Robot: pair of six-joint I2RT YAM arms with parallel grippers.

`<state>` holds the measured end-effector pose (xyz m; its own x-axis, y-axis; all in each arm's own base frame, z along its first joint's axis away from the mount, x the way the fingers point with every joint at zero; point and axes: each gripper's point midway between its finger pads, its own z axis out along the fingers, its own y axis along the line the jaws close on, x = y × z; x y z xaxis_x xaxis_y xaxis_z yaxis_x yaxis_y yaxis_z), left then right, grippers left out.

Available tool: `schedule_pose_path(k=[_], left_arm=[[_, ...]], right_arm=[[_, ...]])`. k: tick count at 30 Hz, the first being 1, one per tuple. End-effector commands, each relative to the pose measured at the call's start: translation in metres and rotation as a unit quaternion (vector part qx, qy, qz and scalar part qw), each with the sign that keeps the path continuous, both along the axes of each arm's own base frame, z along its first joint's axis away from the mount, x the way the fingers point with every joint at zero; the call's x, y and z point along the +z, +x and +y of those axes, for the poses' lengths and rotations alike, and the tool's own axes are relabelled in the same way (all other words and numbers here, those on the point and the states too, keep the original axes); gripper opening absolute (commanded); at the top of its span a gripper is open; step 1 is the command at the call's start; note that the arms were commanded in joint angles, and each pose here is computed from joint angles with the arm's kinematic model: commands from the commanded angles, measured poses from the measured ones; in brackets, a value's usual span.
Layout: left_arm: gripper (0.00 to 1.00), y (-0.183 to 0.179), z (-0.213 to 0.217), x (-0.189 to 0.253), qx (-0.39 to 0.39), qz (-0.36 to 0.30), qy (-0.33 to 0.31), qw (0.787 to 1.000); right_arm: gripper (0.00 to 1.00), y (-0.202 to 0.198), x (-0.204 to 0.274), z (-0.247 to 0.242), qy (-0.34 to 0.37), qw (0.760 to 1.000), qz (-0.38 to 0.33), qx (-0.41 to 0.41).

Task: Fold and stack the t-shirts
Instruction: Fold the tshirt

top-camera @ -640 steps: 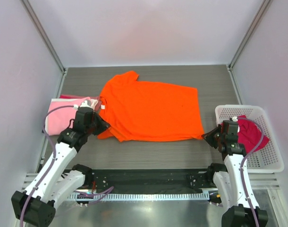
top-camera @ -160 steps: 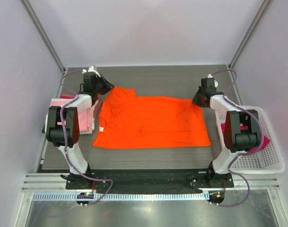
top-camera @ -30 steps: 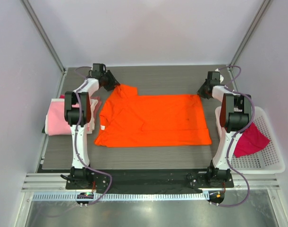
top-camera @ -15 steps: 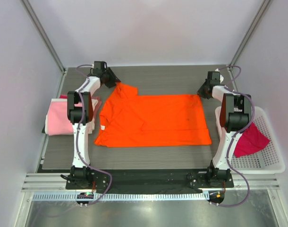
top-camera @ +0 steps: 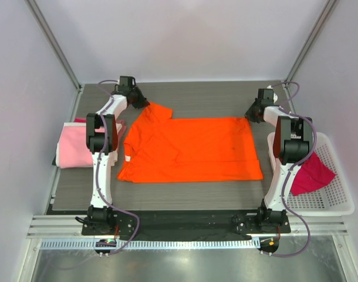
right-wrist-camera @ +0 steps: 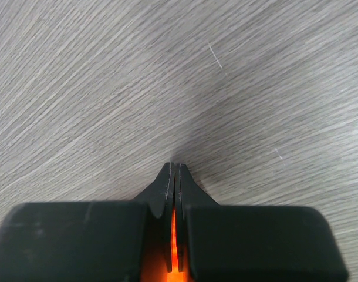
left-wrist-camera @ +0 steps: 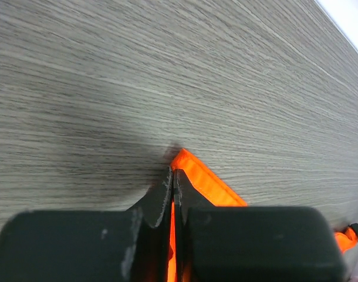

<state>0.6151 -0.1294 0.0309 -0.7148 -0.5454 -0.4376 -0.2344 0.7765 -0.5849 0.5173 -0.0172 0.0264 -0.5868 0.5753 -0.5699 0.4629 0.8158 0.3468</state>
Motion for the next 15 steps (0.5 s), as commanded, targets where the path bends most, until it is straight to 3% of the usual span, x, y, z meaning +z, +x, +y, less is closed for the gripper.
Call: schedule_pose_path(k=[1,10,15], left_arm=[[0.0,0.004,-0.01,0.004,-0.017,-0.011,-0.016,1.0],[0.0,0.012,-0.006,0.077,-0.019,-0.094,-0.011,0.995],[0.0,0.006,-0.01,0.089,-0.033,-0.118,-0.015,0.992]], right_arm=[[0.01,0.015,0.022,0.009,0.014,0.999,-0.025,0.016],[0.01,0.031,0.052,0.02,0.051,0.997,-0.044,0.036],[0.01,0.029,0.058,0.013,0.065,0.996,-0.047,0.032]])
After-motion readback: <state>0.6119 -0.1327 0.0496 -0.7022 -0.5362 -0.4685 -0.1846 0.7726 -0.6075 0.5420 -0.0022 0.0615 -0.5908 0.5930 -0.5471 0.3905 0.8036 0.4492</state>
